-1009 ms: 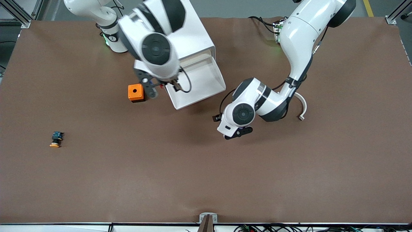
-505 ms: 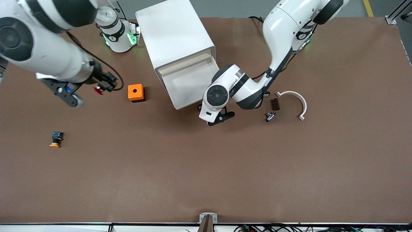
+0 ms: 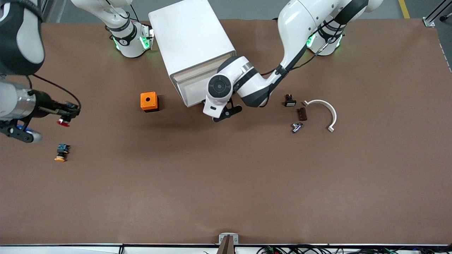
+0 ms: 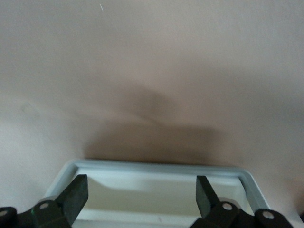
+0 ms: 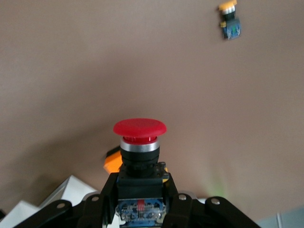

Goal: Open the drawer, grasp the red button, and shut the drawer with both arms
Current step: 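Carry the red button toward the yellow button while the left gripper withdraws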

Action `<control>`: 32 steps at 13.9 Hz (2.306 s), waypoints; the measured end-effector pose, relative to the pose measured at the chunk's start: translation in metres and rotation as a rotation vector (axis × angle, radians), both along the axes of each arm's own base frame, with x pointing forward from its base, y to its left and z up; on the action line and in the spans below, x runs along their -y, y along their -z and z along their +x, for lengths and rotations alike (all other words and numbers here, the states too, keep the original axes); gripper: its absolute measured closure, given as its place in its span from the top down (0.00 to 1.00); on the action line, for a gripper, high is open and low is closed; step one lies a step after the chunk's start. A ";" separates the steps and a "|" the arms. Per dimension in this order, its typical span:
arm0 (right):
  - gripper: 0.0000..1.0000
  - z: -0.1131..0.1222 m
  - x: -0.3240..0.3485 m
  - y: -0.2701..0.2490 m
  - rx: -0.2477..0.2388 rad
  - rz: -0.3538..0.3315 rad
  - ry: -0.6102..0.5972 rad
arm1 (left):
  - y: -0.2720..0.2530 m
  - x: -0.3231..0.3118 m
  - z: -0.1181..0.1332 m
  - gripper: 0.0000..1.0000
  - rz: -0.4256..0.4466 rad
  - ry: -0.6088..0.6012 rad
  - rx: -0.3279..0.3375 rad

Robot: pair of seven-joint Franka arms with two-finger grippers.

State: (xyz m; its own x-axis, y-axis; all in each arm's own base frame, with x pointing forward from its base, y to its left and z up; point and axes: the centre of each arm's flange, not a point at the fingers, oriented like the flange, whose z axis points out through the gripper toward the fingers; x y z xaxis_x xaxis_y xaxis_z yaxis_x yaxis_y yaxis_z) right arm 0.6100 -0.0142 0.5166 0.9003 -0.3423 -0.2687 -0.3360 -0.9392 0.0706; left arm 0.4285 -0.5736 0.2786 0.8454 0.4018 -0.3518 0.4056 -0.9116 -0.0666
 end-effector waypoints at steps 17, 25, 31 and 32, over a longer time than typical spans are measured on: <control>0.42 0.007 0.096 0.222 0.122 -0.036 -0.223 | -0.021 0.040 -0.031 1.00 -0.137 -0.037 -0.002; 0.42 0.014 0.093 0.272 0.135 -0.026 -0.296 | -0.051 -0.116 0.138 1.00 -0.164 0.096 0.196; 0.42 0.015 0.094 0.300 0.140 -0.023 -0.321 | -0.078 -0.261 0.214 1.00 -0.093 0.261 0.250; 0.42 0.015 0.095 0.304 0.138 -0.022 -0.321 | -0.085 -0.279 0.219 1.00 -0.072 0.289 0.255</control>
